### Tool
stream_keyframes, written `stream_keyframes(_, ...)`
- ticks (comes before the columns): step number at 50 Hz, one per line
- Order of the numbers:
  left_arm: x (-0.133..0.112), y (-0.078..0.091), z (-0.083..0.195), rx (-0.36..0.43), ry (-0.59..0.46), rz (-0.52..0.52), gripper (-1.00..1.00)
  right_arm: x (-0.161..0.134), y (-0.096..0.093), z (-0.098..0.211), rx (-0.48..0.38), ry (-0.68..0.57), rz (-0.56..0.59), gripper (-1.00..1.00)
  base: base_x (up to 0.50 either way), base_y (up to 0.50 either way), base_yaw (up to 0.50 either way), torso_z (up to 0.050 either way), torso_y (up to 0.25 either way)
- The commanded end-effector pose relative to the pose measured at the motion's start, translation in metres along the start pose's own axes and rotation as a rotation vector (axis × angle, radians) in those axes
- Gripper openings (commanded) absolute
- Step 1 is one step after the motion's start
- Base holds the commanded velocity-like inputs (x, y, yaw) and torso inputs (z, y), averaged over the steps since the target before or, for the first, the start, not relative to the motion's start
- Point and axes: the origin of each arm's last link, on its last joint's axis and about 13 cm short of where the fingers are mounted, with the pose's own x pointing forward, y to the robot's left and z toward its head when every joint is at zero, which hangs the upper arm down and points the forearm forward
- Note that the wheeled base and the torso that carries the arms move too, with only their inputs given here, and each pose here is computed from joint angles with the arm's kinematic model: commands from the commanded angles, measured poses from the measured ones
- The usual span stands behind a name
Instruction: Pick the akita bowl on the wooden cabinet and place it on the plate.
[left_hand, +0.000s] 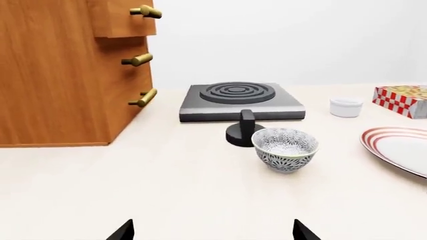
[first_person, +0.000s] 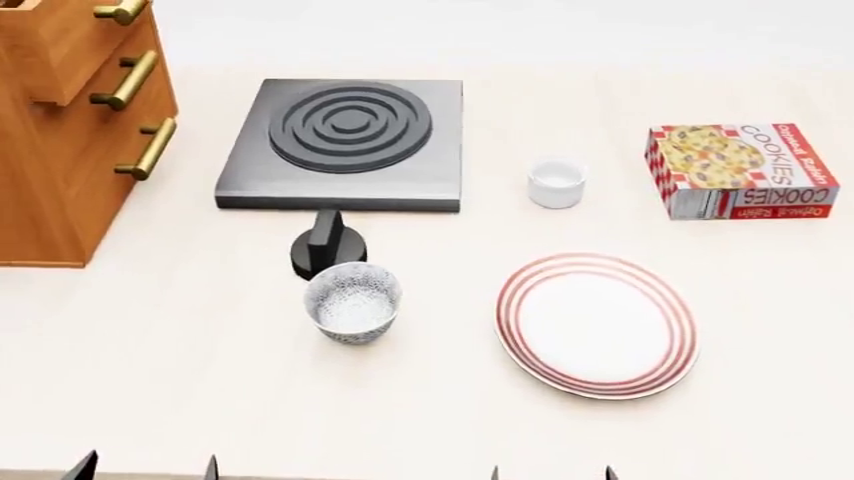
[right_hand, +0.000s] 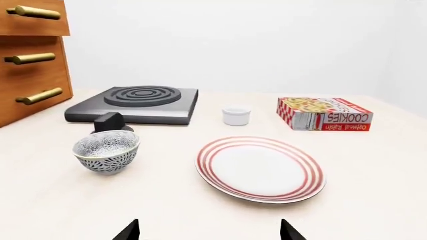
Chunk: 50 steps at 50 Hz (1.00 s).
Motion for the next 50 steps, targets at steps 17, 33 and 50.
stream_keyframes(17, 0.0015, 0.0006, -0.0009, 0.016, 0.007, 0.01, 1.0, 0.0003, 0.0013, -0.0003, -0.011, 0.002, 0.006, 1.0, 0.0, 0.5, 0.0, 0.0, 0.0)
stream_keyframes(33, 0.001, 0.0004, -0.0008, 0.02, 0.008, 0.01, 1.0, 0.0002, 0.001, -0.0005, -0.007, 0.001, 0.004, 1.0, 0.0, 0.5, 0.0, 0.0, 0.0)
stream_keyframes(50, 0.0006, 0.0003, -0.0007, 0.022, 0.007, 0.011, 1.0, 0.0011, 0.0009, -0.0012, -0.006, 0.02, -0.002, 1.0, 0.0, 0.21, 0.0, 0.0, 0.0)
